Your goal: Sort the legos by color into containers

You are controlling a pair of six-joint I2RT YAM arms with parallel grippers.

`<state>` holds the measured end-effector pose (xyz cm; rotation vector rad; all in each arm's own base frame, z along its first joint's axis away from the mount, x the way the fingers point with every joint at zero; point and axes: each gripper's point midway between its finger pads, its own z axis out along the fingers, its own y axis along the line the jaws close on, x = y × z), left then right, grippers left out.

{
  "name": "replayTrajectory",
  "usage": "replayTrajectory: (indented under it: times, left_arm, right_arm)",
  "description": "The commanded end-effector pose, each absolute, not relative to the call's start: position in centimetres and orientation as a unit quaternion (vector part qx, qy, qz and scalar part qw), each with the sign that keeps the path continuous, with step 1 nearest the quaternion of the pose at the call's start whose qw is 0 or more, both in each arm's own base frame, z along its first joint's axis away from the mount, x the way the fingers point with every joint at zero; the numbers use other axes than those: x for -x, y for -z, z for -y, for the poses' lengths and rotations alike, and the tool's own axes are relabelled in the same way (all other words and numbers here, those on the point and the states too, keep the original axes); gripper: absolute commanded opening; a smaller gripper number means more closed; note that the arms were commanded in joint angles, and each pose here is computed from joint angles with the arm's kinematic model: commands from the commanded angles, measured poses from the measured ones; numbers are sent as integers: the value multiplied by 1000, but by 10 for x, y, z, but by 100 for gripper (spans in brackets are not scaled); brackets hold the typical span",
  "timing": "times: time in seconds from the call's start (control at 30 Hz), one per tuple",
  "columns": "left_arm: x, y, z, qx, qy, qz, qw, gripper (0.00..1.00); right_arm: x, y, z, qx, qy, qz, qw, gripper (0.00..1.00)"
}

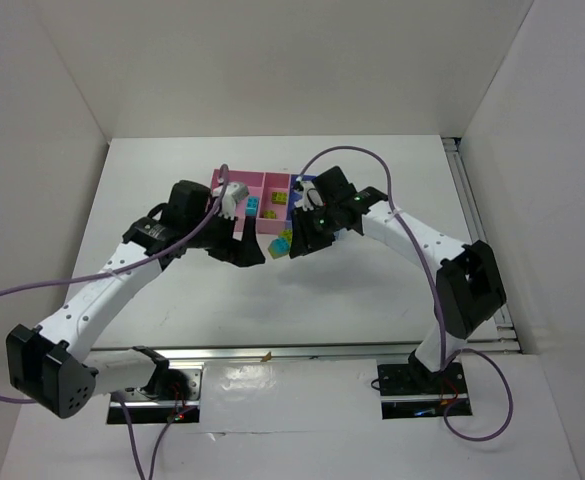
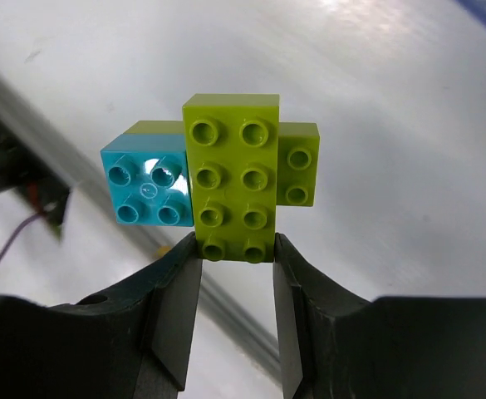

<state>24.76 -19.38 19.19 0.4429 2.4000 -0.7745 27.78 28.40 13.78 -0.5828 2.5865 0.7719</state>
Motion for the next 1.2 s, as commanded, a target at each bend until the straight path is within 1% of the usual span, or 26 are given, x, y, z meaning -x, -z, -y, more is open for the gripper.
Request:
replayTrajectory:
  times: [0.0, 0.03, 0.13, 0.2, 0.37, 0.5, 0.67, 0.7, 0.77, 0.8, 0.83, 1.0, 1.03, 1.07, 1.1, 1.17]
  left_arm:
    - [-254, -231, 229, -249, 340, -841, 339, 97]
    - [-257, -227, 231, -260, 326, -841, 346, 97]
    - [-261, -228, 242, -293, 301, -829, 369, 98]
    - [-261, -221, 250, -311, 289, -829, 365, 99]
    - [-274, -219, 261, -334, 248, -825, 384, 99]
    - [-279, -216, 270, -337, 251, -820, 388, 99]
    - [-286, -216, 271, -332, 246, -816, 404, 89]
    - [-288, -218, 272, -332, 247, -814, 408, 85]
    - [-287, -220, 274, -334, 253, -810, 410, 81]
    - [-285, -220, 276, -338, 261, -807, 407, 79]
    - [-285, -222, 279, -340, 266, -804, 410, 74]
    - [-282, -221, 285, -344, 283, -800, 401, 64]
    - [-281, -223, 286, -346, 288, -797, 403, 58]
    - [-281, -223, 287, -342, 289, -798, 402, 58]
    - [-280, -220, 289, -345, 293, -799, 396, 50]
    - [-279, -220, 289, -347, 297, -798, 394, 42]
  right_arm:
    - [-260, -176, -292, 236, -390, -876, 159, 30]
    - [-255, -183, -293, 234, -416, -866, 151, 30]
    - [-256, -191, -285, 218, -449, -854, 143, 30]
    - [-255, -194, -282, 213, -461, -851, 135, 30]
    - [-252, -201, -279, 216, -485, -839, 124, 30]
    - [-252, -201, -279, 216, -485, -839, 124, 30]
    - [-248, -203, -279, 220, -487, -836, 123, 30]
    - [-246, -201, -278, 223, -490, -834, 119, 30]
    - [-244, -201, -278, 221, -489, -836, 115, 30]
    - [-244, -201, -278, 221, -489, -836, 115, 30]
    - [-244, -201, -278, 221, -489, -836, 115, 30]
    - [-244, -201, -278, 221, -489, -836, 115, 30]
    - [-243, -198, -277, 220, -489, -837, 111, 30]
    - [-243, -198, -277, 220, -489, -837, 111, 30]
    - [-243, -198, -277, 220, -489, -837, 111, 30]
    - [-245, -196, -275, 213, -489, -839, 112, 30]
